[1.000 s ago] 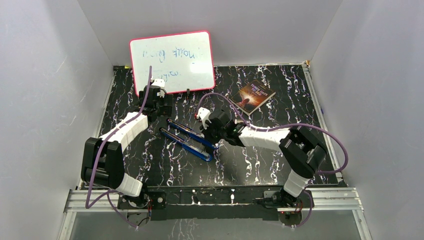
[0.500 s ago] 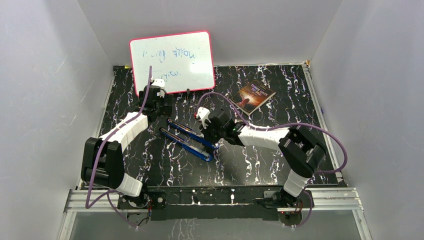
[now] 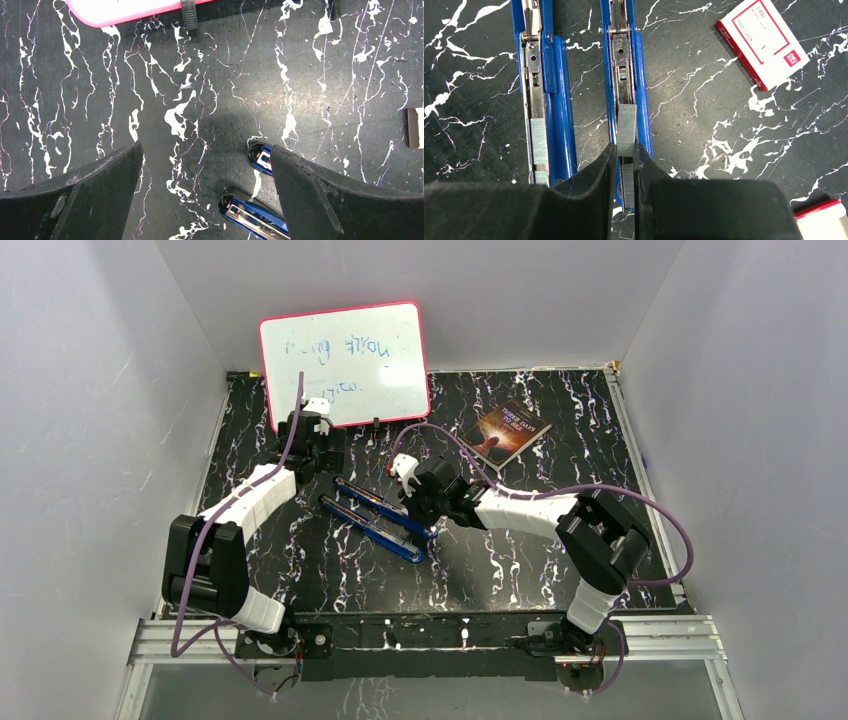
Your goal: Load the staples into the stapler
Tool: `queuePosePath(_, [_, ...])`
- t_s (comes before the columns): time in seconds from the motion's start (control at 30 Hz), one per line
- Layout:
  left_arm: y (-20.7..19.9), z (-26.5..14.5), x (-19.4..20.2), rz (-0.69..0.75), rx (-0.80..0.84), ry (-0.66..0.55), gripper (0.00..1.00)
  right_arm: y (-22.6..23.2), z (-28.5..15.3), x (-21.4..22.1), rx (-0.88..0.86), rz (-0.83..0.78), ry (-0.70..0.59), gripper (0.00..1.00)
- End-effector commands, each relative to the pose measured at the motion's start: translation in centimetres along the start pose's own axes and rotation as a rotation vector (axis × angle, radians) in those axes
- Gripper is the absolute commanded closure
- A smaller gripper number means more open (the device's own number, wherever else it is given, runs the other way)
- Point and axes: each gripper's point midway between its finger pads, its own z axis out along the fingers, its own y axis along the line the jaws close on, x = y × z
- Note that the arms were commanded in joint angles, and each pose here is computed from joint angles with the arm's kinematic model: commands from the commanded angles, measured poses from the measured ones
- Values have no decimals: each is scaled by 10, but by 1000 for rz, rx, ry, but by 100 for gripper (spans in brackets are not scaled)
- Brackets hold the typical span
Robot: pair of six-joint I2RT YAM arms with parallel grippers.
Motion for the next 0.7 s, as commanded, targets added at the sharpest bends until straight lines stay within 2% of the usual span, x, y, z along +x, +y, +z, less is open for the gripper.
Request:
queuePosePath(0.0, [4,-12,-16,-24,3,-59,2,0,2,-8,-12,-14,-1,100])
queuePosePath(0.67, [4,-12,-15,-23,5,-58,2,-3,10,9,-3,-27,60,100])
